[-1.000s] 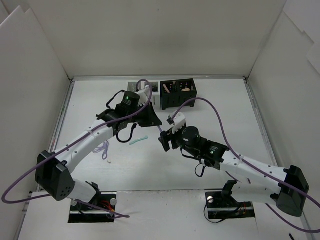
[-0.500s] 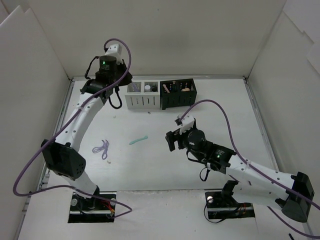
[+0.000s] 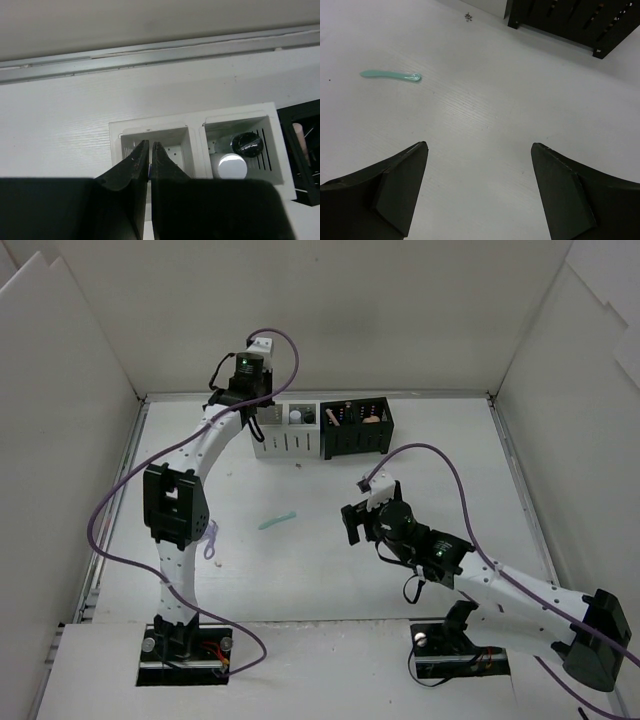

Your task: Organize the makeup

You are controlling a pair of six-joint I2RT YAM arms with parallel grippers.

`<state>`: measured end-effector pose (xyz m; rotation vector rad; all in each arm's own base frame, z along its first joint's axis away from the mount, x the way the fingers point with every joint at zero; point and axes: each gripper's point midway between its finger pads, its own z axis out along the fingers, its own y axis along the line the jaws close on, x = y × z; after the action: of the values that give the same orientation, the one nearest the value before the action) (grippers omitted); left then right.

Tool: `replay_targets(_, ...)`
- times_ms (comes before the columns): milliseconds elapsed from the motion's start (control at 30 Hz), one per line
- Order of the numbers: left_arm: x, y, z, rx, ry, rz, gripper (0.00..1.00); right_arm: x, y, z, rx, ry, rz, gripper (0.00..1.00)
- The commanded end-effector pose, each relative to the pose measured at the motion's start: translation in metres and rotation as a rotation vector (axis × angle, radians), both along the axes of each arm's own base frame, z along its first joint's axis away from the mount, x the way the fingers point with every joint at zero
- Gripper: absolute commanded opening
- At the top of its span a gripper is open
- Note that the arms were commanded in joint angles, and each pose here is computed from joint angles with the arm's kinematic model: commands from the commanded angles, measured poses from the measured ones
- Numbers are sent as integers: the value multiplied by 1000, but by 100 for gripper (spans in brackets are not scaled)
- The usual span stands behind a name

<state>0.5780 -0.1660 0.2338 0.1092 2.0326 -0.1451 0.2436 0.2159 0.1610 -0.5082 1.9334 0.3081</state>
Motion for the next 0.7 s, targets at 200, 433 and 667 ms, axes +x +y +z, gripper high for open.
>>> replay_targets(200,12,9,41,75,-134,-8,31,6,-6,17,62,-41,-39,82)
replay_targets(433,-31,1,72,95,-133,-37,48,2,-15,21,76,-55,-54,82)
replay_targets(667,-140,-19,53,118,35,-190,54,-5,-31,38,117,-100,-75,81)
